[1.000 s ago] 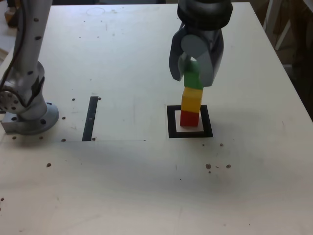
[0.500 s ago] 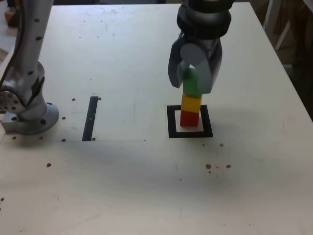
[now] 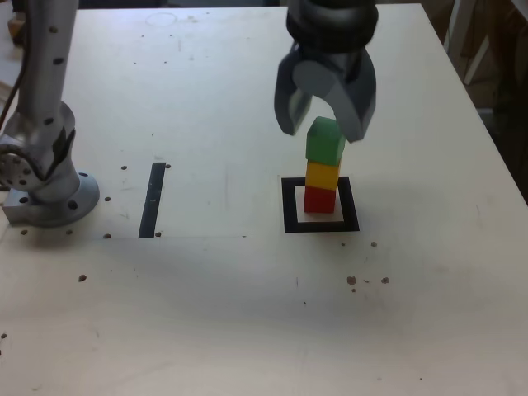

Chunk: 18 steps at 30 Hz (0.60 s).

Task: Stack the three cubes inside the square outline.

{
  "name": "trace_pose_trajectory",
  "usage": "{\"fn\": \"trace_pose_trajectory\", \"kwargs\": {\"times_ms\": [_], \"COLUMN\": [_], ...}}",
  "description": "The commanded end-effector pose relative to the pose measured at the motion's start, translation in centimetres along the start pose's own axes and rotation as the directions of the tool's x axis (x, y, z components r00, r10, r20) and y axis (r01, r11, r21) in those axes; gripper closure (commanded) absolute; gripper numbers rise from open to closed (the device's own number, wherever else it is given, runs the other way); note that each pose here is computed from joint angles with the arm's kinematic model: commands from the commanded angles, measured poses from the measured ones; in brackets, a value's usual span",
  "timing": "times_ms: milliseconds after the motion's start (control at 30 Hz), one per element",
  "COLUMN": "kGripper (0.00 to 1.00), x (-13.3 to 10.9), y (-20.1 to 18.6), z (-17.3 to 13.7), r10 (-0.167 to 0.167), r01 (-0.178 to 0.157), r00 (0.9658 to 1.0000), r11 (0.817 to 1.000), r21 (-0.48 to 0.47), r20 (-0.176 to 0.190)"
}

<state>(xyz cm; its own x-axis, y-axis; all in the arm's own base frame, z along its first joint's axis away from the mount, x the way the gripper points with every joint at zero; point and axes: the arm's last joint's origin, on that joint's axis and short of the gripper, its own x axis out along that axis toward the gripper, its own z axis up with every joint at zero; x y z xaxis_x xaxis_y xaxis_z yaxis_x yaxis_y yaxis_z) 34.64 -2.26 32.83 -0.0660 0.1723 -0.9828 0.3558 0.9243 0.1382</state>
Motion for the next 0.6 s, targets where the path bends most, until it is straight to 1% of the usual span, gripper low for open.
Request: {"fn": "trace_pose_trajectory", "kwargs": {"times_ms": [0, 67, 167, 300, 467, 567], "kGripper": [0.01, 0.01, 0.01, 0.01, 0.01, 0.01], "x": [-0.7, -1.0, -1.1, -0.9, 0.4, 1.6], "y": [-0.2, -0.3, -0.6, -1.1, -2.1, -2.8], "z": [-1.1, -2.2, -3.7, -6.0, -9.0, -10.6], "r10": [0.014, 0.023, 0.028, 0.029, 0.026, 0.011], "r01": [-0.014, -0.023, -0.028, -0.032, -0.035, -0.024], "r00": [0.9999, 0.9997, 0.9996, 0.9992, 0.9978, 0.9977], "r11": [1.0, 0.999, 0.998, 0.995, 0.988, 0.981], "r21": [-0.012, -0.03, -0.057, -0.094, -0.148, -0.192], "r20": [0.007, 0.005, -0.004, -0.027, -0.062, -0.067]}}
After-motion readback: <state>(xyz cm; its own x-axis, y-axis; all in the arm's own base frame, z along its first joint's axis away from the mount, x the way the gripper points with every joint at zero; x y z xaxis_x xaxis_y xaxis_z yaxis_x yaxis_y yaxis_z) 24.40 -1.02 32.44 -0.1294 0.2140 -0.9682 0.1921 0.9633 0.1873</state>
